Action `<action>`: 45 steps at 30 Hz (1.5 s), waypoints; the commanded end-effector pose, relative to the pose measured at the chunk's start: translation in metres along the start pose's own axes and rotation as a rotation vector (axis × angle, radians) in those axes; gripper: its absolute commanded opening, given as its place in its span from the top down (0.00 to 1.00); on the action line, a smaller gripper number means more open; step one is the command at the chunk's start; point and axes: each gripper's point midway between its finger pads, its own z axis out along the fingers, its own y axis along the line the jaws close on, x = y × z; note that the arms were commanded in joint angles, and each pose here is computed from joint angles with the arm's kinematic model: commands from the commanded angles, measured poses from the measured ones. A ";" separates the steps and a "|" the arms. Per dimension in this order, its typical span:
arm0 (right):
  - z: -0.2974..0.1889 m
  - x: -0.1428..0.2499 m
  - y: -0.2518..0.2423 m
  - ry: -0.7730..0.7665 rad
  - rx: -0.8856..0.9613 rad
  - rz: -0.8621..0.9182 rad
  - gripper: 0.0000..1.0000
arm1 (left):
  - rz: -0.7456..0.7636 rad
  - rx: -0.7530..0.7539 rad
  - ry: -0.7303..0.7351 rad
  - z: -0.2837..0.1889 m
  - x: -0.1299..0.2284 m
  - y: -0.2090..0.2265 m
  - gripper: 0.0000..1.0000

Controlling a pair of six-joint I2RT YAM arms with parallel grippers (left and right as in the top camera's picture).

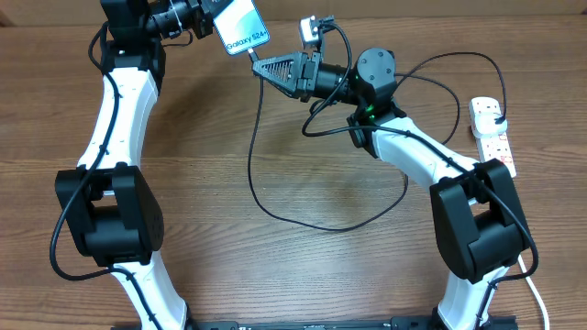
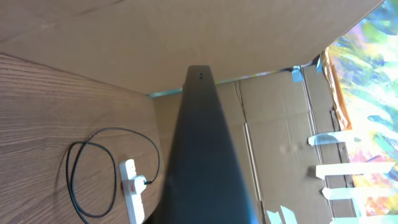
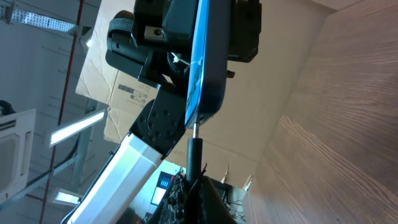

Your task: Plug charger to phone and switch on socket

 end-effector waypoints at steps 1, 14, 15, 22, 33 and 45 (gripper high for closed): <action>0.002 -0.021 0.022 -0.120 -0.018 -0.035 0.96 | 0.056 0.046 0.125 0.018 0.031 -0.019 0.96; 0.002 -0.019 0.022 -0.109 -0.019 -0.039 0.96 | 0.056 0.054 0.150 0.015 0.034 -0.019 0.96; 0.002 -0.019 0.022 -0.103 -0.020 -0.039 0.96 | 0.056 0.051 0.140 0.012 0.031 -0.018 0.96; 0.002 -0.018 0.022 -0.100 -0.019 -0.039 0.96 | 0.038 0.037 0.095 -0.005 0.014 -0.014 0.96; 0.002 -0.018 0.020 -0.100 -0.015 -0.034 0.96 | 0.003 0.037 0.101 -0.012 0.012 -0.013 0.96; 0.002 -0.018 0.019 -0.098 -0.010 -0.032 0.96 | -0.075 0.033 0.102 -0.010 0.013 -0.013 0.96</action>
